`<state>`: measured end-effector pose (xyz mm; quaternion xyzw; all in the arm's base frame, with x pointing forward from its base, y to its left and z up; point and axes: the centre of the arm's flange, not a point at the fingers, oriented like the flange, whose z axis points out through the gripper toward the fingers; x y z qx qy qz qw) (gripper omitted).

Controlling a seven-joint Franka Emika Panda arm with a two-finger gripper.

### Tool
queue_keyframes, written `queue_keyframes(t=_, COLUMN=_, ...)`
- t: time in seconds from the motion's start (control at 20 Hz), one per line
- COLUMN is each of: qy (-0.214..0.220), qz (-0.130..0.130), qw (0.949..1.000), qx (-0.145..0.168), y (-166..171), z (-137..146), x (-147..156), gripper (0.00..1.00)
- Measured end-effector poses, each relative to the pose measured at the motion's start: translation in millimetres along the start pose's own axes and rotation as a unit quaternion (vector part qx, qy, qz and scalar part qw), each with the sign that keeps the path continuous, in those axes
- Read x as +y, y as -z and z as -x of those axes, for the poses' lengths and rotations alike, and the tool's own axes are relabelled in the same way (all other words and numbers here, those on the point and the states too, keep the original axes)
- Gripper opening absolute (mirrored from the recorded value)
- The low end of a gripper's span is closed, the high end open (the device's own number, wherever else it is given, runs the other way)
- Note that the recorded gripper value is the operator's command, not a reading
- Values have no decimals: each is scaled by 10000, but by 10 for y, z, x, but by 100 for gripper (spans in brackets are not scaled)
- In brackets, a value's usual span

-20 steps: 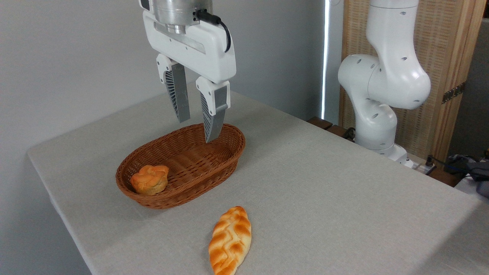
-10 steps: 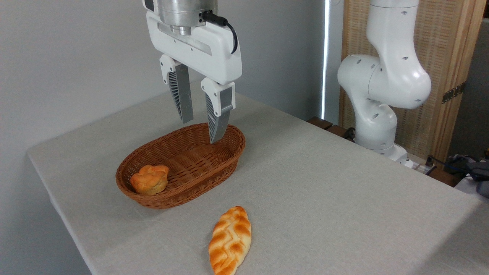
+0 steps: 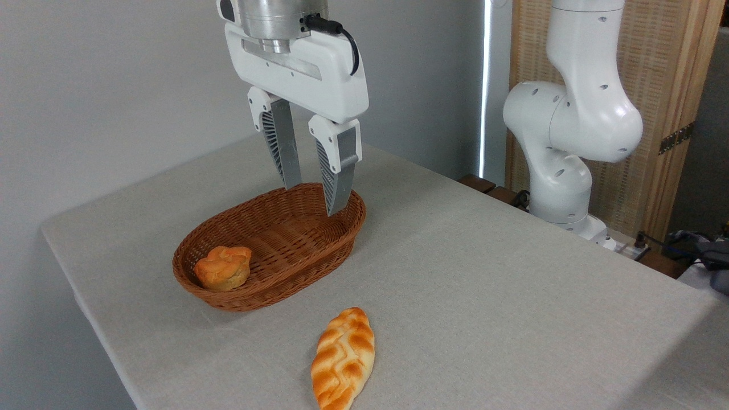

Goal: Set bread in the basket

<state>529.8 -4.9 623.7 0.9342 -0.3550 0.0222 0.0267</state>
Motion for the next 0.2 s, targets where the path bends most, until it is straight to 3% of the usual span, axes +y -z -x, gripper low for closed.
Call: queue_keyframes(t=0.2, qy=-10, qz=6, qw=10000, qx=-11, y=-1, z=-5, x=10, gripper=100)
